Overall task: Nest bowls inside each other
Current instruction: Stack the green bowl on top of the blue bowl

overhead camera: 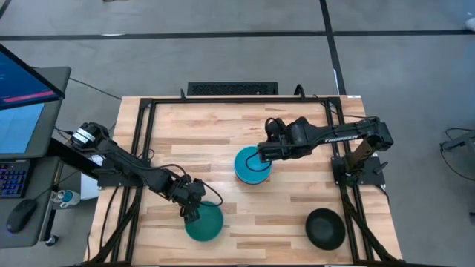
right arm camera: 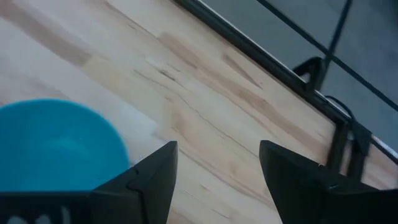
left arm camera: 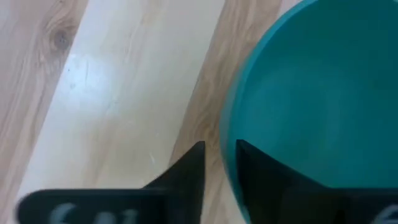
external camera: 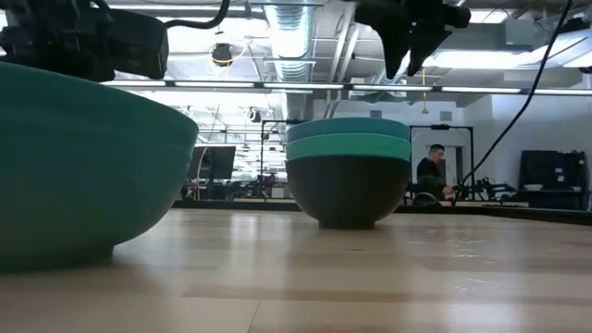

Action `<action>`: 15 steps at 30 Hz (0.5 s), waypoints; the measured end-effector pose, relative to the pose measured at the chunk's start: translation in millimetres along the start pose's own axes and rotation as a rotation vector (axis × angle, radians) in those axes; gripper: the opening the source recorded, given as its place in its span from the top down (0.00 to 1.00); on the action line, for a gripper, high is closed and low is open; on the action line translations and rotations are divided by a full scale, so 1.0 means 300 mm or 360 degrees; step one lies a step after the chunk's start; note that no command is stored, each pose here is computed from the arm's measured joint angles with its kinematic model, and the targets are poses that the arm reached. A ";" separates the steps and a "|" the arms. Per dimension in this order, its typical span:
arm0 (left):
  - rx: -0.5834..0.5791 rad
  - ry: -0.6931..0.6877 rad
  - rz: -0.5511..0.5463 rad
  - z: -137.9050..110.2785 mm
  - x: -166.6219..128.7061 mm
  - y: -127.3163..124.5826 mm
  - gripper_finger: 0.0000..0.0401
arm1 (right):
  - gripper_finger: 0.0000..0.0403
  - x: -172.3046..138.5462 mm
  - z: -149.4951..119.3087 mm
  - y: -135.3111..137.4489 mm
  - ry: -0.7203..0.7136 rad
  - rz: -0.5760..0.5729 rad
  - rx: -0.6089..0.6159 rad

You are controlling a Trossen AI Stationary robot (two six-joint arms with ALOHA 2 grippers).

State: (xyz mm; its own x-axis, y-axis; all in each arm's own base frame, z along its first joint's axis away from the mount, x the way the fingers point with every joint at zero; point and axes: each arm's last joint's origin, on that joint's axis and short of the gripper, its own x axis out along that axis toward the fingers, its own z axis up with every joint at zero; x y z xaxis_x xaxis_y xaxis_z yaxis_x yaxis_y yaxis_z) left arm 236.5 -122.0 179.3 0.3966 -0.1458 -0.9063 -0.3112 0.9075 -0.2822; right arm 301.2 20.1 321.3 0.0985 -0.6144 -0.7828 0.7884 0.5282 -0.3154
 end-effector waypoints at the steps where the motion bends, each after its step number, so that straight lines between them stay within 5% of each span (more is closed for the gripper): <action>1: 0.0010 0.0008 -0.0008 0.000 0.000 -0.001 0.87 | 0.38 0.003 0.001 -0.006 0.0012 -0.0019 0.0007; 4: 0.0038 0.0028 -0.0024 -0.002 0.000 -0.001 0.98 | 0.38 0.011 0.002 -0.025 0.0050 -0.0083 0.0032; 15: 0.0127 0.0005 -0.0069 0.122 -0.086 -0.014 1.00 | 0.38 0.021 0.022 -0.092 0.0055 -0.0128 0.0146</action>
State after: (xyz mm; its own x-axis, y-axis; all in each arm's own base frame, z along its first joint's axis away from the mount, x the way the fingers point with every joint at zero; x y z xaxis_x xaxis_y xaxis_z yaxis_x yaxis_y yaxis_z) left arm 259.2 -107.8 215.4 0.4055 -0.1869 -0.8948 -0.2240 0.9287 -0.2955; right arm 283.8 -2.1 328.6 0.0128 -0.6314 -0.7753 0.8455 0.4208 -0.3288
